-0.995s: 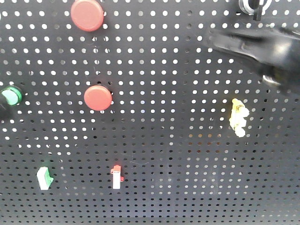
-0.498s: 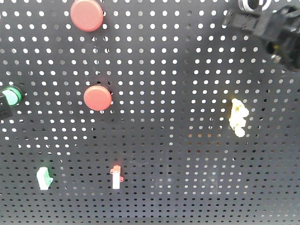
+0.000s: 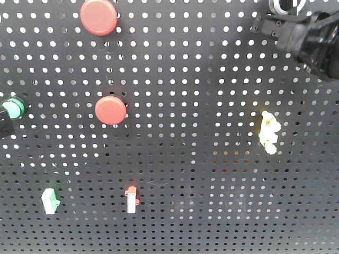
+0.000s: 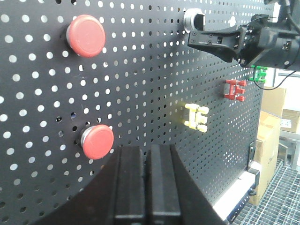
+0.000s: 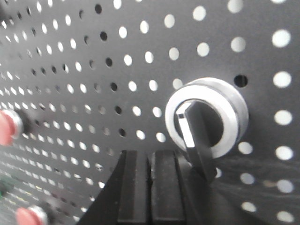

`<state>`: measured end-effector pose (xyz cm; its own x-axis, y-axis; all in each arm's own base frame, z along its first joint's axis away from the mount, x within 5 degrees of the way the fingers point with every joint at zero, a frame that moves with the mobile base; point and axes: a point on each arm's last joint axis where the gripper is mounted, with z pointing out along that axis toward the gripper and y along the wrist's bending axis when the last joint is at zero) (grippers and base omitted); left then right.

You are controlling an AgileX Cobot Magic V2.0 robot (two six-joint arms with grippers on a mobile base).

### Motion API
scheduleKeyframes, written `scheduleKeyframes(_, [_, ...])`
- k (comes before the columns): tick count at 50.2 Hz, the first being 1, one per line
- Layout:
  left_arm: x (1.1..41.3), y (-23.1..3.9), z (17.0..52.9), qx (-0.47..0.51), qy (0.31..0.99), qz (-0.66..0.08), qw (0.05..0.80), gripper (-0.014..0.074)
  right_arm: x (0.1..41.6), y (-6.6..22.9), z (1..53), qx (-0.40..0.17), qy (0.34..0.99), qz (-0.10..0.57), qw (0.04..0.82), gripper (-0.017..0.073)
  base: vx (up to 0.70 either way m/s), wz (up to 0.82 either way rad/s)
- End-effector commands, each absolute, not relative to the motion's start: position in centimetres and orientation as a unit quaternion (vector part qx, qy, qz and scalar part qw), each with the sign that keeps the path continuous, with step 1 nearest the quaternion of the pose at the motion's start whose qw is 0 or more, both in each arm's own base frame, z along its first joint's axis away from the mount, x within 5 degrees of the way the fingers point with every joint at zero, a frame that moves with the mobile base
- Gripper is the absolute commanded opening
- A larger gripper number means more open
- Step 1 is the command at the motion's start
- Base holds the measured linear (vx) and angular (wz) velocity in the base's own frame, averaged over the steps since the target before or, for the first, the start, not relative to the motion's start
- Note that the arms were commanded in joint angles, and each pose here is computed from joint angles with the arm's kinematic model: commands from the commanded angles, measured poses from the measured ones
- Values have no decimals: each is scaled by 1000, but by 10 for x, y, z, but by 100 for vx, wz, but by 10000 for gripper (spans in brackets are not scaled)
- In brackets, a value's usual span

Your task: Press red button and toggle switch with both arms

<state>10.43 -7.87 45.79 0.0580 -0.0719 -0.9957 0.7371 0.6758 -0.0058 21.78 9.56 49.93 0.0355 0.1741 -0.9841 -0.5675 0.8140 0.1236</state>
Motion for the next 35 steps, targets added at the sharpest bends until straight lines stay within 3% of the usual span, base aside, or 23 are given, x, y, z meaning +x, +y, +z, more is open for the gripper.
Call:
scheduleKeyframes(1, [102,-76,469,244,604,-314,691,2,214,79,521,-99,604,223,759,-3,0,0])
scheduleKeyframes(22, [103,-76,468,249,607,-301,692,2,215,73,523,-103,592,166,782,-3,0,0])
scheduleKeyframes(35, [103,-75,466,258,610,-287,693,2,211,78,520,-131,605,184,764,-3,0,0])
